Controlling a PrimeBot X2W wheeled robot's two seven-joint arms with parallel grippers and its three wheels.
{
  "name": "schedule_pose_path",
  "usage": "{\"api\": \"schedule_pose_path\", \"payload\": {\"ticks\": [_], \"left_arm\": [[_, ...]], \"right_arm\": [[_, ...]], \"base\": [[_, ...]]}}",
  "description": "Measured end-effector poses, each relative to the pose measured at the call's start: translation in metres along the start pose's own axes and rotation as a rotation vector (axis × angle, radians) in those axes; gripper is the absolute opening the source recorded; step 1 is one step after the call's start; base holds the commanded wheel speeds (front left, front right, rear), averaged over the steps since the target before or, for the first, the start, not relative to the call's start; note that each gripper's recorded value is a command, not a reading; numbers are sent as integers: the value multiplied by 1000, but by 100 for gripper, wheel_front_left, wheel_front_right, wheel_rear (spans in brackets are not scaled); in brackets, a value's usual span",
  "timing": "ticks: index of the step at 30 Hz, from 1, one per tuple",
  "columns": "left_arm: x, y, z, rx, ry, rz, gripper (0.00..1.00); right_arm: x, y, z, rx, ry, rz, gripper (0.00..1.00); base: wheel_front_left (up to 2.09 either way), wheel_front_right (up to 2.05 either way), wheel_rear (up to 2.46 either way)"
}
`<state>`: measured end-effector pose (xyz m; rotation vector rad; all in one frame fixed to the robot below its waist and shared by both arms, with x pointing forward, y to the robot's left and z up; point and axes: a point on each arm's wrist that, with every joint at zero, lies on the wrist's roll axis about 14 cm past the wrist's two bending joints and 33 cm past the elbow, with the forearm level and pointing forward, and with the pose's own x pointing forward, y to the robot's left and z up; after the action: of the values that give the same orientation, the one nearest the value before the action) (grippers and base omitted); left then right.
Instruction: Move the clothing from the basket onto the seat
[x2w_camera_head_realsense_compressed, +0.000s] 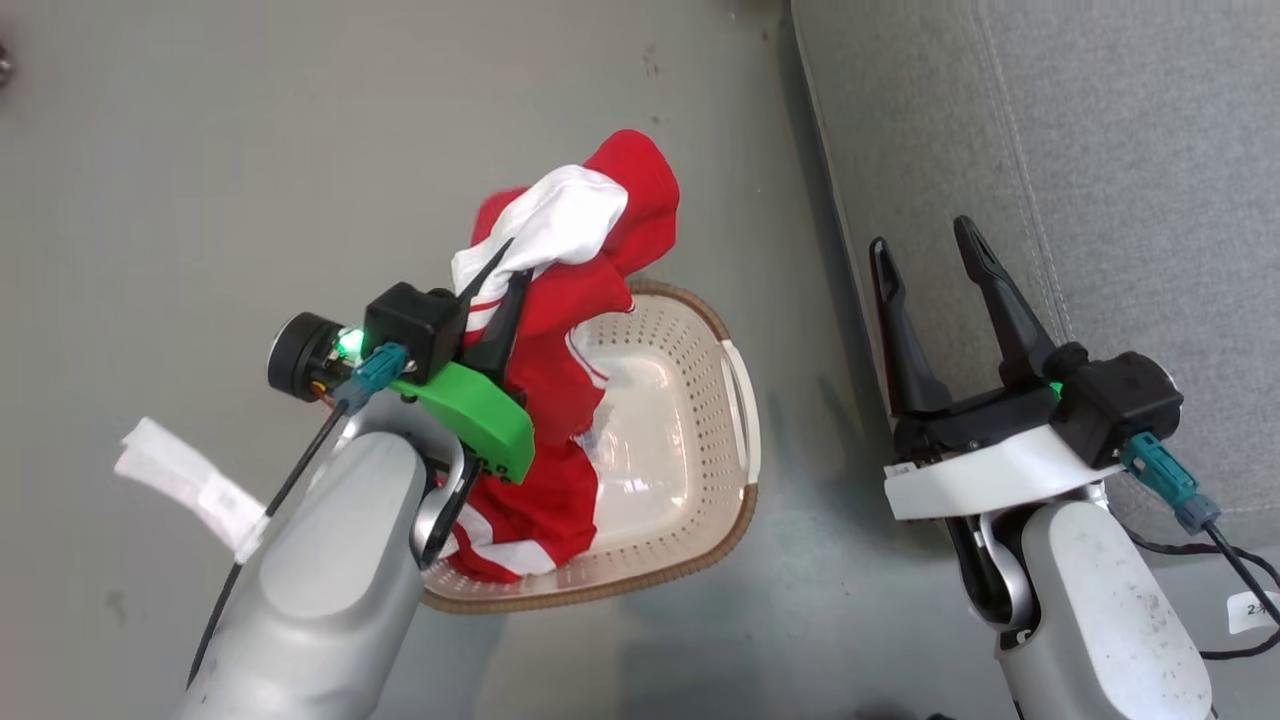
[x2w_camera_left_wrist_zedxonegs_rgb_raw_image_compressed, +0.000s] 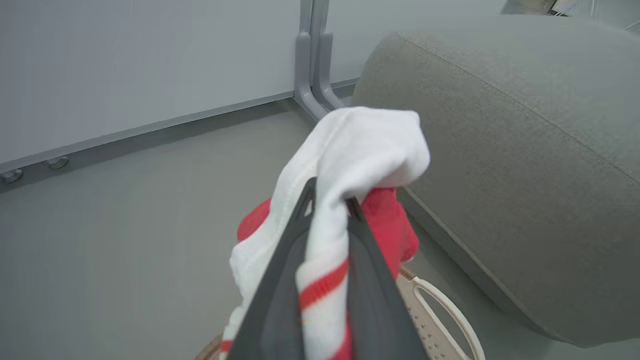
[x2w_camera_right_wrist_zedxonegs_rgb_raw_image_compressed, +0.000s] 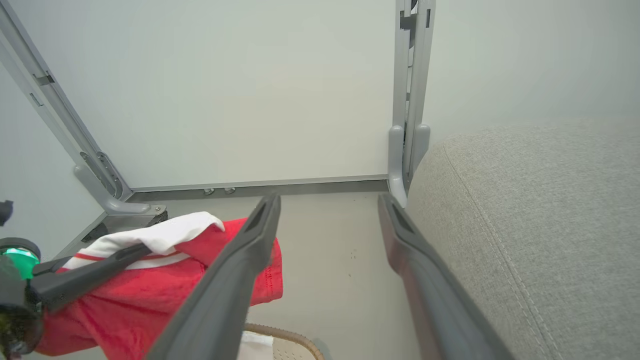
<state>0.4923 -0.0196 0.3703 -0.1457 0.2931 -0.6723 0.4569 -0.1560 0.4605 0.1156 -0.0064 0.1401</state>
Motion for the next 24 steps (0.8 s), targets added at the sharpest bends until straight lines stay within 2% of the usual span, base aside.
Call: {"api": "schedule_pose_path", "payload": {"ticks": [13, 19, 24], "left_arm": [[-67, -9, 145, 14, -432, 46, 0], [-99, -12, 187, 29, -565, 65, 0], [-126, -15, 202, 43, -622, 98, 0]], "right_arm": [[-16, 25, 34, -1, -59, 53, 100], [-26, 33, 43, 1, -65, 71, 100], [-38, 41, 49, 3, -64, 84, 100]], "base": [[0, 0, 0], [0, 0, 0], [0, 0, 0]]}}
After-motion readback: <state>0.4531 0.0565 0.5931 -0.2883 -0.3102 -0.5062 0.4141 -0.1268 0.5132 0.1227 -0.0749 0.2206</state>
